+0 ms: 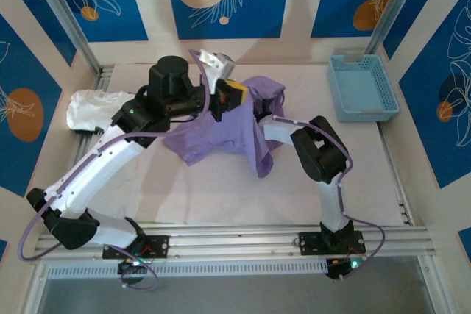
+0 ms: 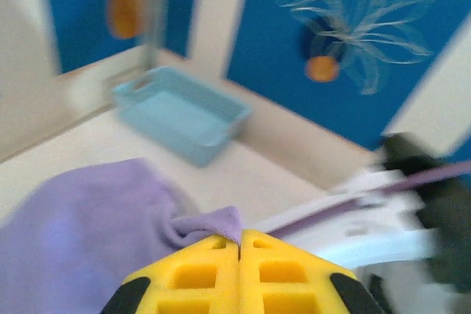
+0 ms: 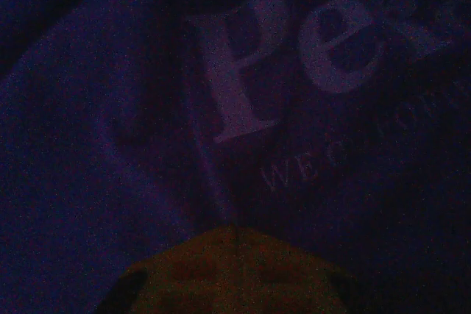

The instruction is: Fold the inside-out t-shirt

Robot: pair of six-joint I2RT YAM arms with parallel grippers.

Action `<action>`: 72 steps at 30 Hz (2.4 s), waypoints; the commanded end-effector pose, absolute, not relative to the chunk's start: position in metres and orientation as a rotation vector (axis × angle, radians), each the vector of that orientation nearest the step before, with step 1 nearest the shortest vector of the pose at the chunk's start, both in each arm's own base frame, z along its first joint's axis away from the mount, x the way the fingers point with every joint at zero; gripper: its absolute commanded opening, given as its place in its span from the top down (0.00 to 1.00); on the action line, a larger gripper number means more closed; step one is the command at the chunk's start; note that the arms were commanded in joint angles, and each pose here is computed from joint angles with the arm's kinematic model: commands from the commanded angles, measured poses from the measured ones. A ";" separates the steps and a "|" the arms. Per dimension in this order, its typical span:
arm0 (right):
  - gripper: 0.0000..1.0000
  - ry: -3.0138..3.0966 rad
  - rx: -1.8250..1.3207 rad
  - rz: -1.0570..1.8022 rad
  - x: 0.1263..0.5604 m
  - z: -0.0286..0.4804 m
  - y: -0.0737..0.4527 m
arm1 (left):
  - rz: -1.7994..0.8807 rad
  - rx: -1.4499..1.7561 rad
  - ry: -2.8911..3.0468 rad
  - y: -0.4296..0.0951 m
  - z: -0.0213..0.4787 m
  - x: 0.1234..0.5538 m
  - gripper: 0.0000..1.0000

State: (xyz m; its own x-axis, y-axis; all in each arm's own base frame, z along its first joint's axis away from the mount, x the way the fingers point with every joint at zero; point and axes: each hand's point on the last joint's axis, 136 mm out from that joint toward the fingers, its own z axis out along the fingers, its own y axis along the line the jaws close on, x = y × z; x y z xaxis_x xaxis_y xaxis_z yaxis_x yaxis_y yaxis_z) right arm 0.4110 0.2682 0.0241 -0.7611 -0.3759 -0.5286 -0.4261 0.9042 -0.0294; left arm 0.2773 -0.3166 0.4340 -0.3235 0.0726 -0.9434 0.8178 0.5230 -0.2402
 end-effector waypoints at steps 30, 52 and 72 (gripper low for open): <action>1.00 2.209 -0.799 0.777 0.334 0.170 0.276 | -0.557 -0.300 2.054 -0.069 0.266 0.455 1.00; 1.00 1.859 -0.689 1.092 0.329 0.287 0.250 | -0.590 -0.368 2.261 -0.086 0.128 0.400 0.50; 1.00 1.883 -0.729 1.022 0.331 0.270 0.244 | -1.019 0.193 2.482 -0.294 0.118 0.414 0.68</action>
State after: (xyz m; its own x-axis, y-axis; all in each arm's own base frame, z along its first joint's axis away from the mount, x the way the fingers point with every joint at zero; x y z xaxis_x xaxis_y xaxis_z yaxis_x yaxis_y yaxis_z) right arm 0.3294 0.2478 0.2506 -0.5158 -0.0996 -0.8509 -0.7693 0.4910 0.4088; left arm 0.4177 -0.2813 0.1229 -0.8628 -0.0837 -0.4986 0.2790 0.7437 -0.6075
